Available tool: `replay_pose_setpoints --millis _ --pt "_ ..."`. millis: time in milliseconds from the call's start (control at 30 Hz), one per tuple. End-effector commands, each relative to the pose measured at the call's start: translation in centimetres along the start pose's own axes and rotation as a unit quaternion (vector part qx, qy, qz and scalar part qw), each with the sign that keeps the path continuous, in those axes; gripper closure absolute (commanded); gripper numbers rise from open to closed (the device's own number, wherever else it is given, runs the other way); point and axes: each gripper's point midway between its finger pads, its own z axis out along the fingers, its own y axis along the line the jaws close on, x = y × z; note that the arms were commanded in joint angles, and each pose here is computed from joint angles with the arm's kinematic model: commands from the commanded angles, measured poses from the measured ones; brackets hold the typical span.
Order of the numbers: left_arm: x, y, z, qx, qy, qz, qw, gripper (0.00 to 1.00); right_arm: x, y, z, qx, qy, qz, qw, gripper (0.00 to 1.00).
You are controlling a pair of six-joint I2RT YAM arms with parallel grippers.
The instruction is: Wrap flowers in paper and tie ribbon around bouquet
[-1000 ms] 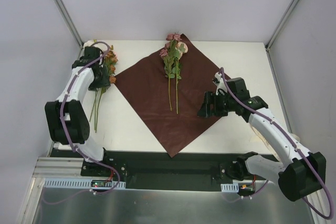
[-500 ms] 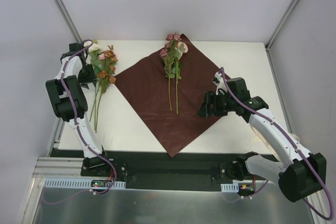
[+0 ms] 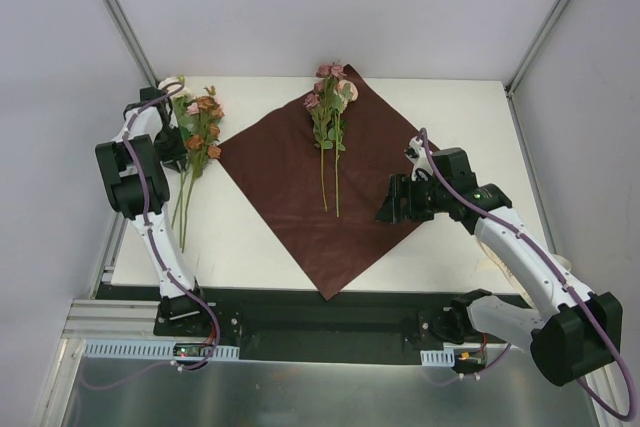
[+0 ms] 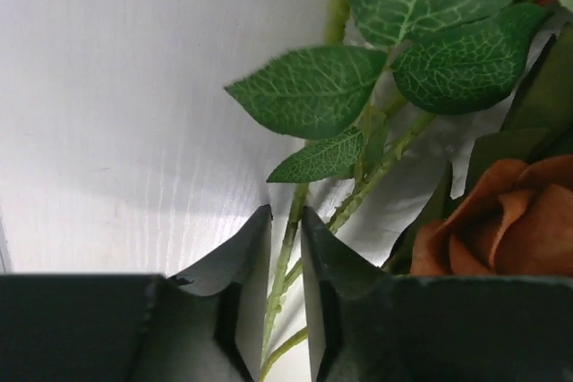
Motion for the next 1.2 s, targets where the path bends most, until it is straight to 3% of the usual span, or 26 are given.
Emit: replay_pose_setpoints --millis 0,133,200,267,333,367,467,500,567,600,633,700,800,833,900,933,1167 --pt "-1.3 -0.3 -1.5 0.003 -0.020 0.011 1.000 0.91 -0.4 0.1 -0.4 0.004 -0.009 -0.015 1.000 0.26" --pt "-2.8 2.3 -7.6 -0.083 -0.088 -0.012 0.993 1.00 -0.6 0.2 -0.5 0.005 -0.010 -0.014 1.000 0.26" --pt "-3.1 4.8 -13.5 -0.157 -0.148 -0.035 0.976 1.00 -0.7 0.2 -0.5 0.003 -0.011 -0.013 1.000 0.26" --pt "-2.4 5.5 -18.5 -0.179 -0.193 -0.052 0.963 1.00 -0.7 0.3 -0.5 0.002 -0.012 -0.011 1.000 0.26" --pt "-1.6 4.9 -20.8 -0.169 -0.217 -0.057 0.960 1.00 -0.8 0.4 -0.3 -0.001 -0.011 -0.007 1.000 0.26" --pt "-0.9 3.5 -22.6 -0.151 -0.241 -0.047 0.958 1.00 -0.7 0.5 -0.3 -0.003 -0.010 -0.007 1.000 0.26" --pt "0.1 -4.8 -24.4 0.032 -0.254 -0.013 0.967 1.00 -0.9 0.2 -0.5 0.004 -0.011 -0.005 1.000 0.26" --pt "1.2 -10.1 -25.0 0.159 -0.226 -0.007 0.961 1.00 -1.0 0.2 -0.7 0.008 -0.016 -0.005 1.000 0.26" --pt "1.8 -15.6 -25.2 0.235 -0.200 0.020 0.951 1.00 -1.1 -0.6 -1.0 0.031 -0.020 -0.001 0.999 0.26" --pt "3.2 -20.9 -25.7 0.281 -0.186 0.058 0.939 1.00 -1.2 -1.2 -1.3 0.047 -0.024 0.002 0.999 0.26" --pt "3.9 -23.8 -25.9 0.317 -0.171 0.078 0.930 1.00 -0.9 -1.8 -1.7 0.067 -0.024 0.007 0.997 0.26" --pt "5.5 -30.2 -25.4 0.360 -0.131 0.092 0.919 1.00 -1.2 -3.7 -2.4 0.113 -0.038 0.020 0.993 0.27" --pt "5.7 -36.6 -23.3 0.383 -0.103 0.099 0.913 1.00 -1.1 -5.5 -3.7 0.146 -0.058 0.047 0.986 0.26" --pt "7.4 -39.5 -20.4 0.378 -0.067 0.113 0.916 1.00 -1.0 -5.7 -4.0 0.150 -0.060 0.053 0.985 0.26" --pt "7.5 -43.1 -20.9 0.398 -0.066 0.112 0.908 1.00 -1.1 -5.9 -4.8 0.152 -0.076 0.057 0.984 0.26" --pt "8.9 -45.2 -18.4 0.388 -0.047 0.120 0.912 1.00 -1.1 -5.9 -5.1 0.153 -0.078 0.055 0.984 0.26" --pt "9.8 -50.3 -14.3 0.344 -0.086 0.089 0.931 1.00 -0.9 -5.5 -5.8 0.148 -0.085 0.050 0.984 0.26"
